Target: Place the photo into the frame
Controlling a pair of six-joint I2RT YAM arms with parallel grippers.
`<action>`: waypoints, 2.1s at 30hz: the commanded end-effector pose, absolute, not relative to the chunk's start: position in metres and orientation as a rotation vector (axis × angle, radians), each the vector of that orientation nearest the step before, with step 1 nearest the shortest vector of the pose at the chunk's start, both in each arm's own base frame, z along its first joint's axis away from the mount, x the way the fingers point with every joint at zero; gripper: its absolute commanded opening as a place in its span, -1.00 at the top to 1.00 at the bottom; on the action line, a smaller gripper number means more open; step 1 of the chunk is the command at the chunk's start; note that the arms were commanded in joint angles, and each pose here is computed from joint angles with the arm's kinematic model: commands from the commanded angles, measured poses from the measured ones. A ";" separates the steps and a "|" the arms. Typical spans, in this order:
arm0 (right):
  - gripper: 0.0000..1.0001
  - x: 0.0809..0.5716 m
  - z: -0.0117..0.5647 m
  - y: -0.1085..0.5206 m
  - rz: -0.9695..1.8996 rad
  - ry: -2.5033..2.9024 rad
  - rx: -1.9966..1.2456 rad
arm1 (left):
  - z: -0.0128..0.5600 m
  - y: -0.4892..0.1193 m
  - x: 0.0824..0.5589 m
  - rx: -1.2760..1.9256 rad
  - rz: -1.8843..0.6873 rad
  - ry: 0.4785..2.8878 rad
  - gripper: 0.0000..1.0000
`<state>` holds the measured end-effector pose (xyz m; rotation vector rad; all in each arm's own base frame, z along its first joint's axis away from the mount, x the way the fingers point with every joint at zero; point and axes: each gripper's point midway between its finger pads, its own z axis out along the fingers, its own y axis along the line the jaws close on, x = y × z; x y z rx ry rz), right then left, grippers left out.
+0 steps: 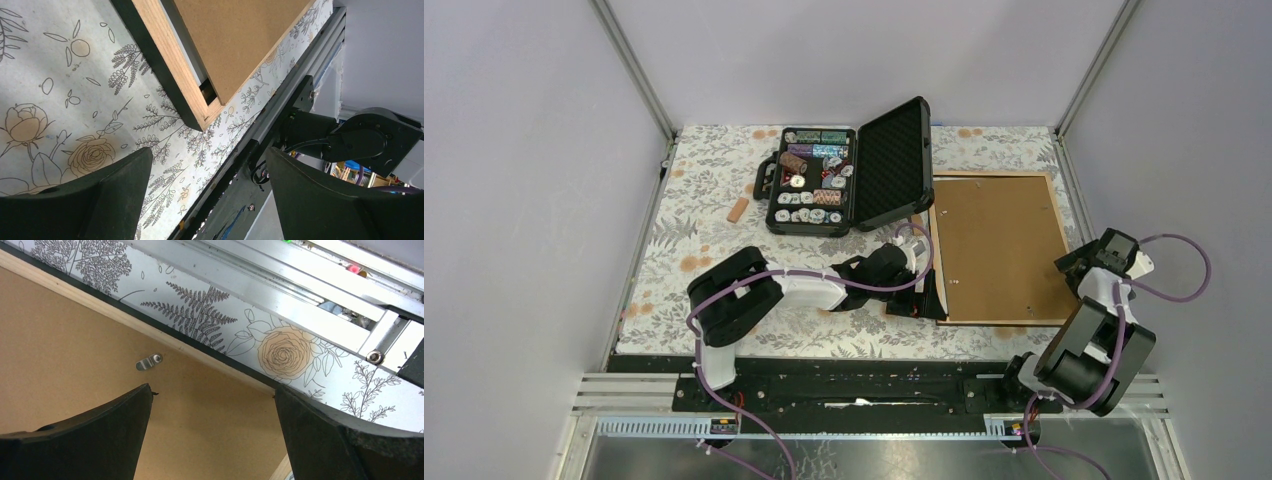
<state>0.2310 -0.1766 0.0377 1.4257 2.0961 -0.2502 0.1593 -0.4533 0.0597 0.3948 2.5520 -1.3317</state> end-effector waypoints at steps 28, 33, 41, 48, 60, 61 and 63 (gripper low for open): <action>-0.99 0.249 0.047 -0.121 0.195 2.057 1.368 | 0.071 -0.480 0.163 0.412 -1.460 2.488 -0.77; -0.99 0.237 0.054 -0.149 -0.028 2.046 1.377 | 0.075 -0.477 0.164 0.408 -1.443 2.479 -0.77; -0.99 0.227 0.051 -0.161 -0.136 2.036 1.402 | 0.078 -0.477 0.165 0.426 -1.437 2.475 -0.77; -0.99 0.226 0.042 -0.160 -0.130 2.049 1.412 | 0.080 -0.480 0.166 0.422 -1.457 2.466 -0.77; -0.99 0.239 0.045 -0.129 0.106 2.063 1.378 | 0.081 -0.482 0.167 0.429 -1.461 2.460 -0.77; -0.99 0.241 0.047 -0.124 0.141 2.055 1.382 | 0.081 -0.483 0.166 0.430 -1.463 2.463 -0.77; -0.99 0.245 0.050 -0.112 0.233 2.043 1.385 | 0.081 -0.483 0.166 0.428 -1.468 2.464 -0.77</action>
